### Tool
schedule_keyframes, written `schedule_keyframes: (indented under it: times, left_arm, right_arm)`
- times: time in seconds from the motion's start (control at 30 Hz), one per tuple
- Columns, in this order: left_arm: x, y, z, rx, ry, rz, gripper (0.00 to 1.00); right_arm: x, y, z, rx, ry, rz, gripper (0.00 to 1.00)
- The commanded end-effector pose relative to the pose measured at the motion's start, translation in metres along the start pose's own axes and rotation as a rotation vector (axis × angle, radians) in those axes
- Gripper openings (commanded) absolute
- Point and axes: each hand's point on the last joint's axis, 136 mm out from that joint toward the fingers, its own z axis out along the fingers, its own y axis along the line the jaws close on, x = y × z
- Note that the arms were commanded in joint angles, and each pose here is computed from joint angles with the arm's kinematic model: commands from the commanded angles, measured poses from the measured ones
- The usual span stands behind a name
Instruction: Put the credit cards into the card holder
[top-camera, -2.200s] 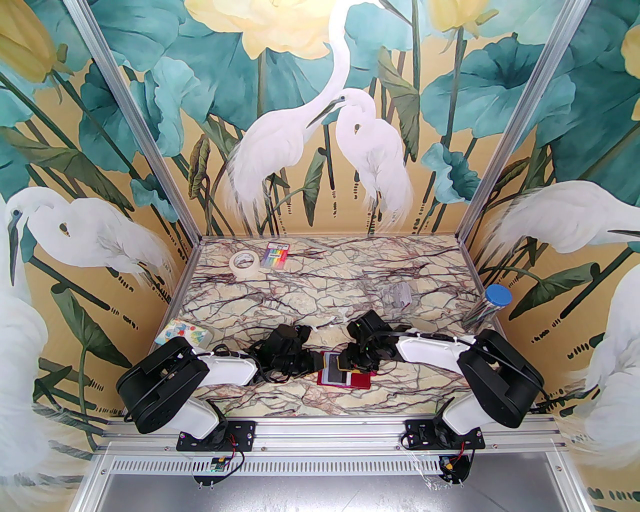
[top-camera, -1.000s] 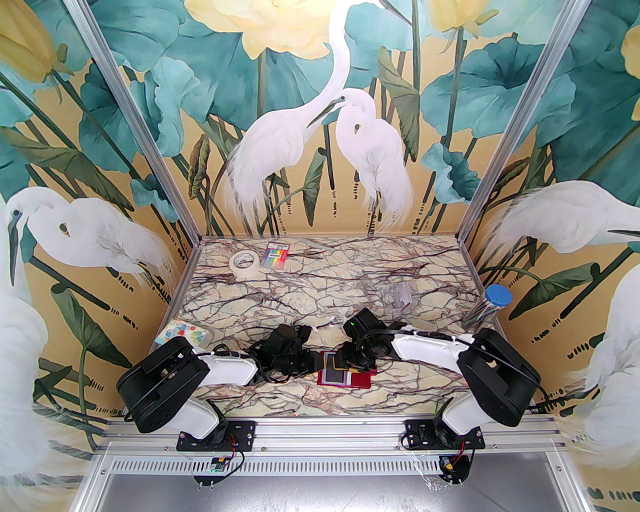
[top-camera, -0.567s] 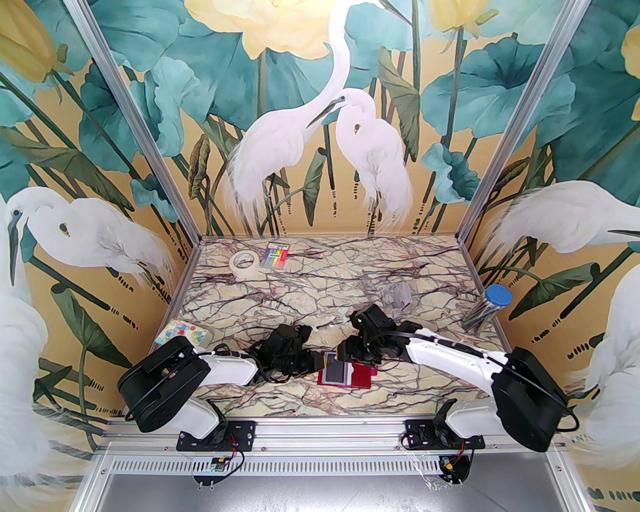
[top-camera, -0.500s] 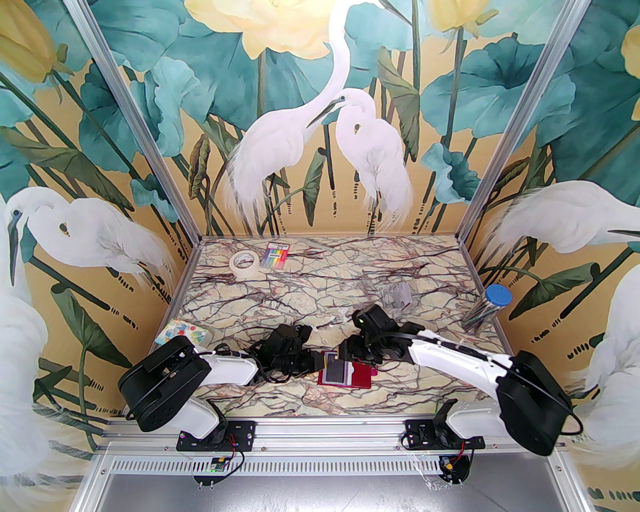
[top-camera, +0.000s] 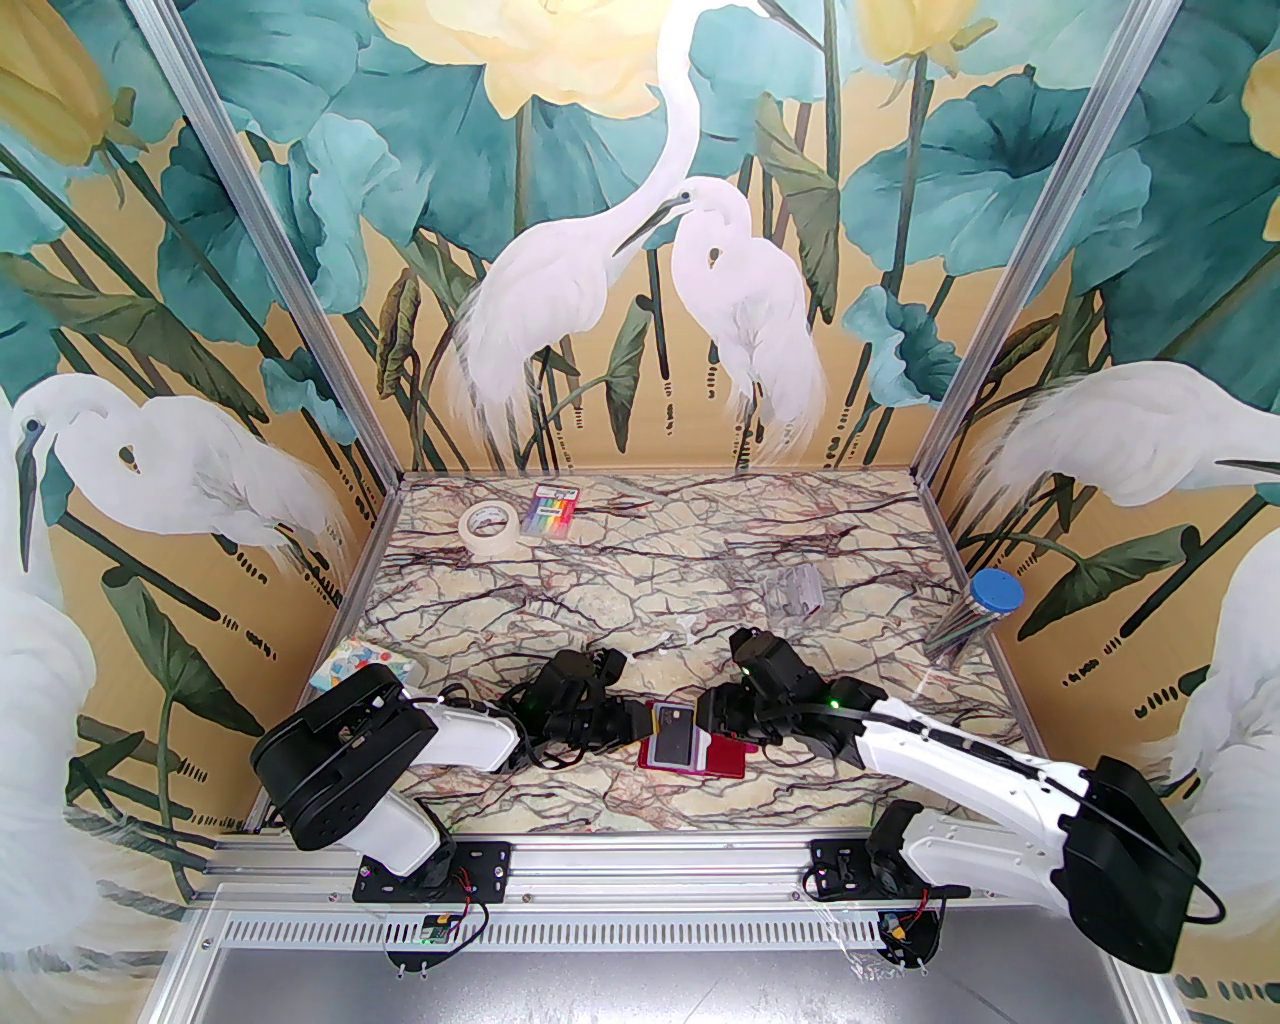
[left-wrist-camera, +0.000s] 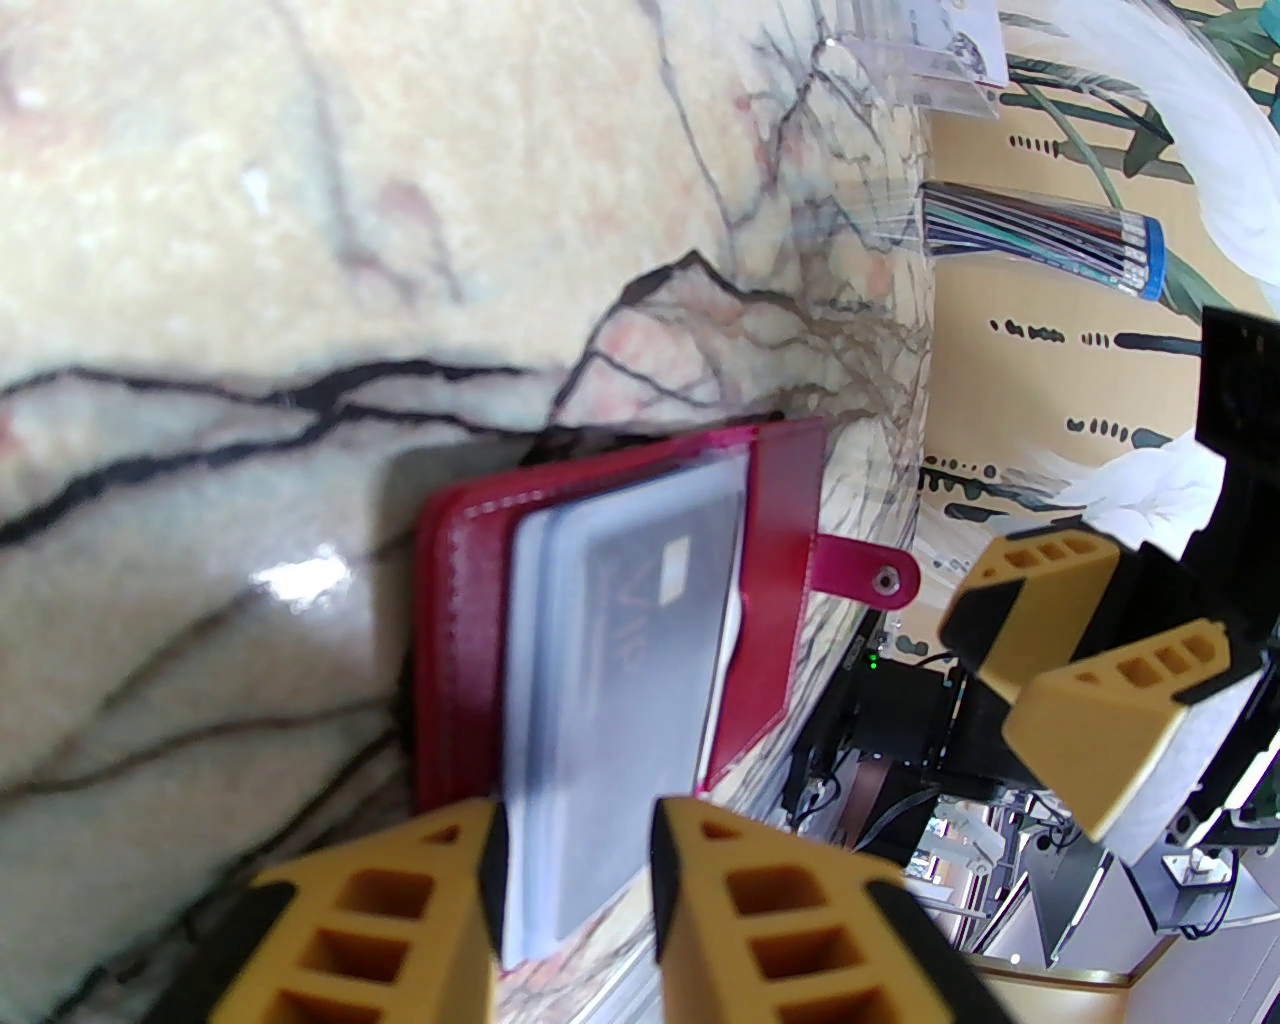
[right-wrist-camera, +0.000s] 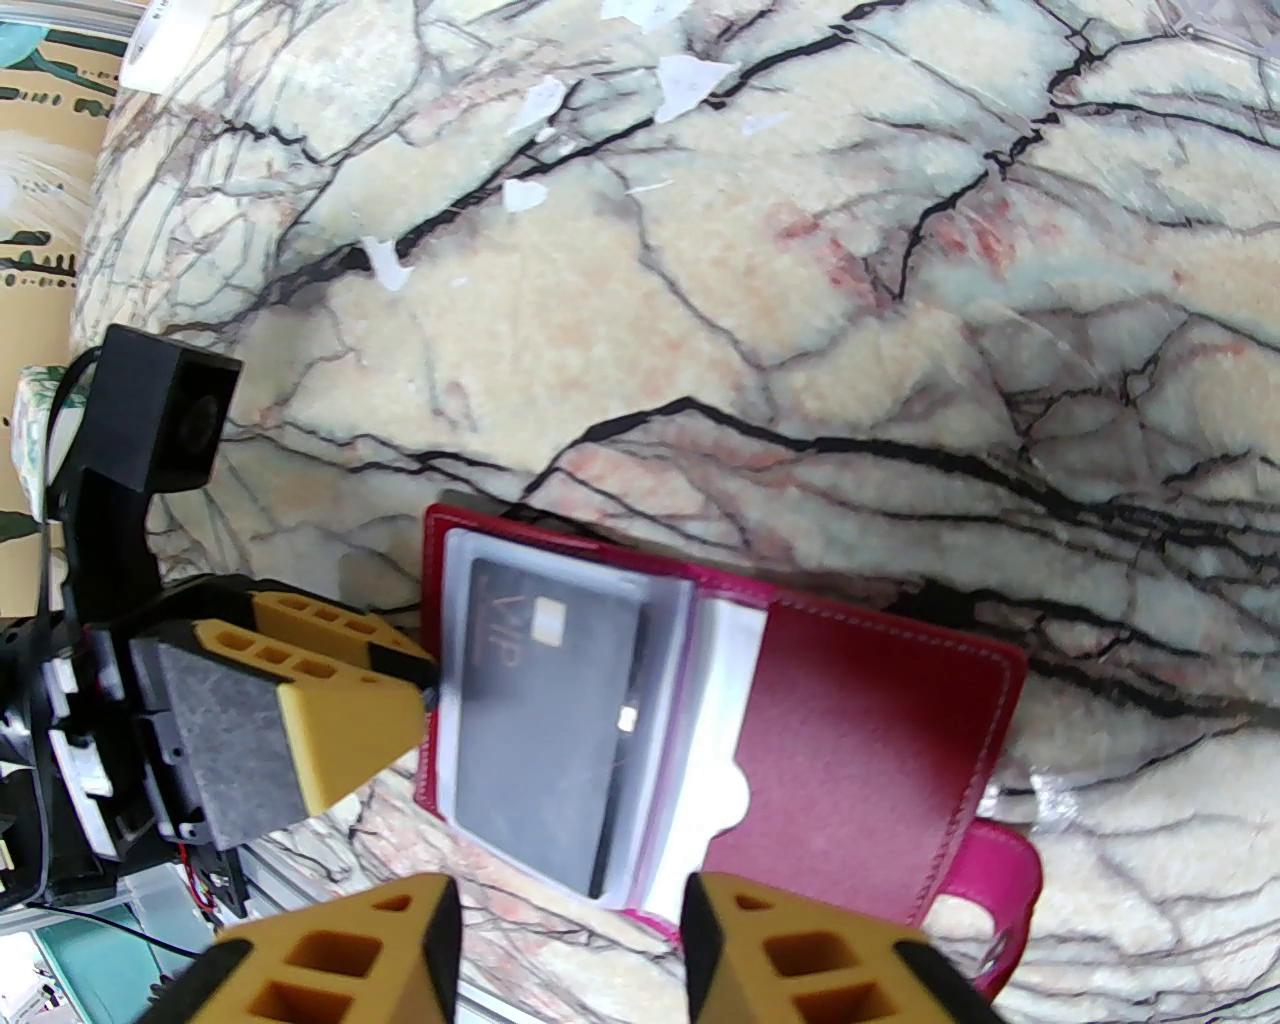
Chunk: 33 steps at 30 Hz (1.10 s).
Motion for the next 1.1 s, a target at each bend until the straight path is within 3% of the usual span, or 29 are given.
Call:
schedule_keyframes:
  times: [0.0, 0.4, 0.63, 1.07]
  left_arm:
    - [0.009, 0.045, 0.001, -0.144, -0.021, -0.054, 0.31]
    - [0.012, 0.047, -0.002, -0.142, -0.023, -0.058, 0.3]
    - [0.012, 0.047, -0.001, -0.144, -0.019, -0.058, 0.3]
    - [0.012, 0.047, -0.001, -0.147, -0.018, -0.058, 0.3]
  right_arm:
    - [0.0, 0.004, 0.004, -0.003, -0.018, 0.013, 0.4]
    - [0.001, 0.002, 0.033, 0.096, 0.008, -0.006, 0.3]
    - [0.001, 0.001, 0.043, 0.116, 0.025, -0.018, 0.19]
    - [0.004, -0.001, 0.054, 0.12, 0.051, -0.021, 0.13]
